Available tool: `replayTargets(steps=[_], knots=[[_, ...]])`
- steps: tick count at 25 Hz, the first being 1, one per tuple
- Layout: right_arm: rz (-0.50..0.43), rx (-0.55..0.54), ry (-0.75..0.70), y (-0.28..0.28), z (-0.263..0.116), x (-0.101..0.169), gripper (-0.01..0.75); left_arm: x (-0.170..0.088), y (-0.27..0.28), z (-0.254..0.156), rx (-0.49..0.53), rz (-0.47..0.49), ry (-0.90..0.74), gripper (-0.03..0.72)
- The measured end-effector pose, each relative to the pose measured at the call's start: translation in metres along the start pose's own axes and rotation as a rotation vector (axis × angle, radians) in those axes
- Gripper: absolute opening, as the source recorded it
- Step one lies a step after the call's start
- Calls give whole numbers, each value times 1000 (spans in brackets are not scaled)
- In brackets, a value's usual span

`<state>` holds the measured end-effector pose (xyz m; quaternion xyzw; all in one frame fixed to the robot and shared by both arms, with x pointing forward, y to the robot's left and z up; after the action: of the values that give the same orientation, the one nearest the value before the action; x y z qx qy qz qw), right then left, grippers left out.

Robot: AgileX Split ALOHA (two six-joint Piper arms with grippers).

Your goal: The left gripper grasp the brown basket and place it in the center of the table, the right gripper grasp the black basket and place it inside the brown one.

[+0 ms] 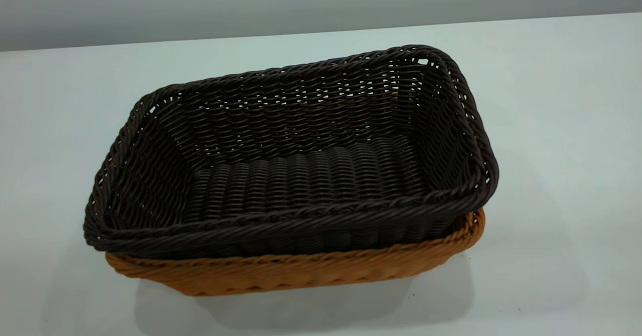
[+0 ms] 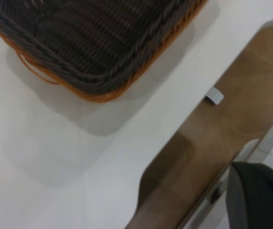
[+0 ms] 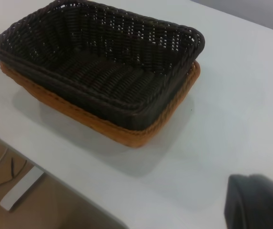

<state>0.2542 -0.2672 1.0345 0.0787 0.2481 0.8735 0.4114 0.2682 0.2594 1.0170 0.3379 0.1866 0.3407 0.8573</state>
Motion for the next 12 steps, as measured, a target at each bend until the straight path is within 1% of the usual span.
replayTargets(steps=[12], knots=[[-11,1,-8,0,0,0,0,-1,0,0,2,-5,3,-1]])
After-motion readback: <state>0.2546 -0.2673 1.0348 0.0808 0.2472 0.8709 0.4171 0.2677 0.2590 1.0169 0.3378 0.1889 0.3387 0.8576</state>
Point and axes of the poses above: a point on each arm's last joint axis where the gripper is mounted, y pointing back along that axis away from the gripper, x along the wrist's bending axis when the last joint is at zero, z = x × y, the point moved 3 cm from there along -y, pointing out along that axis toward the gripper, and after that the axes turned 6 degrees about y, right-handed, at the moved point
